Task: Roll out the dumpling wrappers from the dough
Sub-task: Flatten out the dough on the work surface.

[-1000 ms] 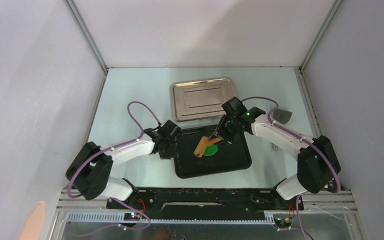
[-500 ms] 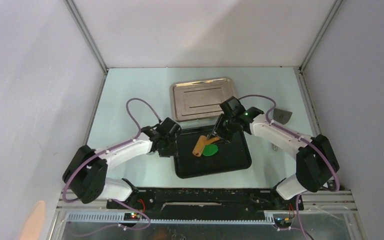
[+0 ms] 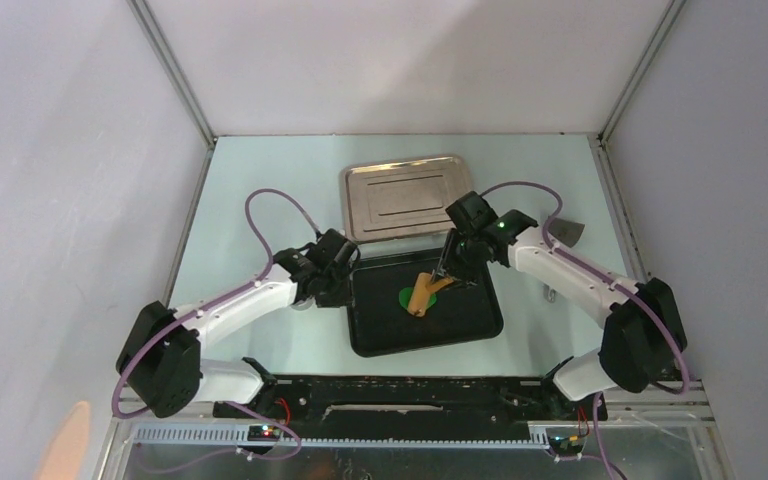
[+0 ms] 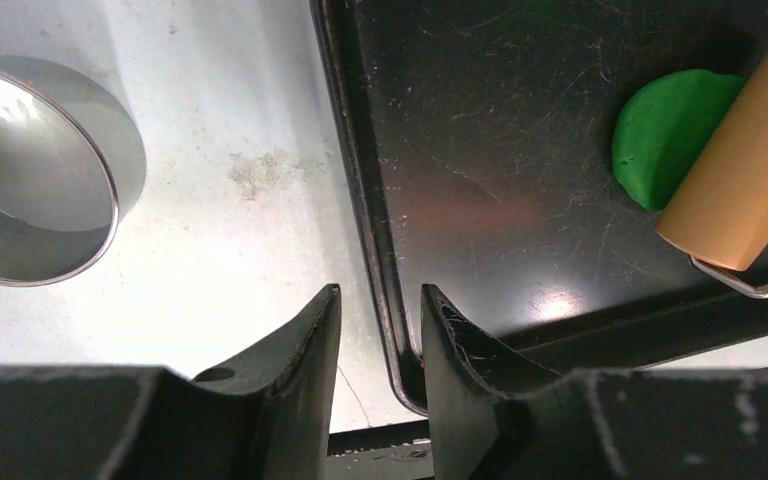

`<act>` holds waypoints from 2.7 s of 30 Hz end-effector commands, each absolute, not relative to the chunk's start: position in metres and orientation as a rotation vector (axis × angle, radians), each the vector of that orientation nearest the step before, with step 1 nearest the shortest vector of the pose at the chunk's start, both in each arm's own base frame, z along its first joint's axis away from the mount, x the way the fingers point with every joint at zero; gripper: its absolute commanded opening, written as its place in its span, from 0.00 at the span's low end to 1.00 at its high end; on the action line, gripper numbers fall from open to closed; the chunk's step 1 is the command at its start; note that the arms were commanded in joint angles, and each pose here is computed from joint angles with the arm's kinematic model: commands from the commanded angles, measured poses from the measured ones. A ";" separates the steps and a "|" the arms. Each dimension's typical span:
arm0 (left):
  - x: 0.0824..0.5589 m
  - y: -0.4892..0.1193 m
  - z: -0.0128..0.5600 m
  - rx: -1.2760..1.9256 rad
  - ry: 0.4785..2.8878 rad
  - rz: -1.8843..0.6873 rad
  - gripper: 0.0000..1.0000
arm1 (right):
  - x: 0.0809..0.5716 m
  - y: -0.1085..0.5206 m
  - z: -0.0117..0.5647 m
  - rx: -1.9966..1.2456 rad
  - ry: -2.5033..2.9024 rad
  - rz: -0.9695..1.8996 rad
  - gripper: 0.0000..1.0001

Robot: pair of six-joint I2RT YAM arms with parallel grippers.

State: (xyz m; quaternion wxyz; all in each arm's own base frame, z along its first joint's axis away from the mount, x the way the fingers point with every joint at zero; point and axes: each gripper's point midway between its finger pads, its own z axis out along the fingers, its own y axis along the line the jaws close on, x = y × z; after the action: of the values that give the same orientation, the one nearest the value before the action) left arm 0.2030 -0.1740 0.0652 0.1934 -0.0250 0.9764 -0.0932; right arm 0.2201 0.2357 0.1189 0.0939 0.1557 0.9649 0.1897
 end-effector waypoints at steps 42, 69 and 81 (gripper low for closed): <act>0.219 -0.163 0.103 -0.058 2.631 -0.210 0.38 | 0.163 0.148 0.040 0.625 3.036 0.192 0.00; 0.228 -0.155 0.133 -0.094 2.503 -0.226 0.37 | 0.132 0.133 0.037 0.691 3.048 0.166 0.00; 0.226 -0.153 0.132 -0.092 2.503 -0.224 0.38 | 0.144 0.157 0.027 0.620 3.039 0.148 0.00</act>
State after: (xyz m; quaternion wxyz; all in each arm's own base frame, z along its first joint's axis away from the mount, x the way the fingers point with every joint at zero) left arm 0.2153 -0.1522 0.1159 0.2766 -0.0302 0.9574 -0.0770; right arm 0.2220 0.2446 0.0935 0.0982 0.1968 0.9362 0.2742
